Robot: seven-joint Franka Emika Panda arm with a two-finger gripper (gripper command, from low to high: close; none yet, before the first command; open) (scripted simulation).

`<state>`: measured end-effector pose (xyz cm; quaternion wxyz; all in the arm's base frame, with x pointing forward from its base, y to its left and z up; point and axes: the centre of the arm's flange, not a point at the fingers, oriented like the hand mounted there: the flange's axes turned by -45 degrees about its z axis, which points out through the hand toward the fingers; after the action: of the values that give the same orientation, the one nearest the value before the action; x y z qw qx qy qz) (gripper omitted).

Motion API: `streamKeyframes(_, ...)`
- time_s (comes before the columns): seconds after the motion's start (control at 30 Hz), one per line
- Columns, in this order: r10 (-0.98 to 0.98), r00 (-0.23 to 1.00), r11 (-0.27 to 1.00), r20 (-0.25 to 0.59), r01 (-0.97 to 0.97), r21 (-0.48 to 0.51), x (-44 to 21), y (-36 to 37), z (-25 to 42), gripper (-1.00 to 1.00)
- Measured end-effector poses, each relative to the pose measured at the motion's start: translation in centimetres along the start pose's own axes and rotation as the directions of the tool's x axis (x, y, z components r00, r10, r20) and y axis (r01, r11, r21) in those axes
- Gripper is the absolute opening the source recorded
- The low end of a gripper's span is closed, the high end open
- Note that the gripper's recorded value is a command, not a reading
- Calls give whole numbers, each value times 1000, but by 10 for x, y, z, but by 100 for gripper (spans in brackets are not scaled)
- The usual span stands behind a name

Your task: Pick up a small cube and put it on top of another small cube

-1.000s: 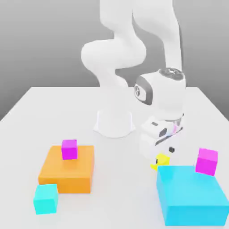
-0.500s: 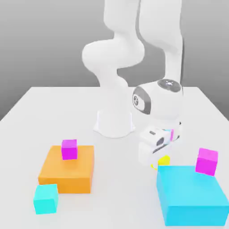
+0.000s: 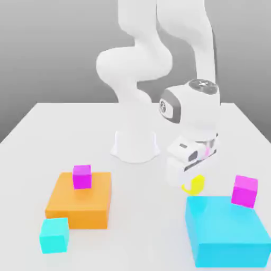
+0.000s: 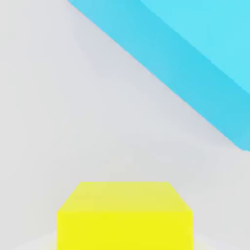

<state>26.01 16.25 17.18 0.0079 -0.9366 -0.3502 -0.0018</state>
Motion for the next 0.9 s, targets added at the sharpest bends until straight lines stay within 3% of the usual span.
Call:
streamKeyframes(0.2, -2, 1000, 1000, 8, 3, -12, -5, -2, -17, -100)
streamKeyframes(0.43, -266, 964, 964, 18, 267, -24, 65, -3, -66, -100)
streamKeyframes(0.67, -546, 837, 837, 16, 547, -7, 131, -20, -137, -100)
streamKeyframes(0.8, -585, 811, 811, 15, 586, -4, 140, -22, -105, -100)
streamKeyframes(0.83, -587, 810, 810, 16, 587, -4, 140, -22, -93, 100)
streamKeyframes(0.9, -586, 810, 811, 16, 586, -4, 140, -22, -93, 100)
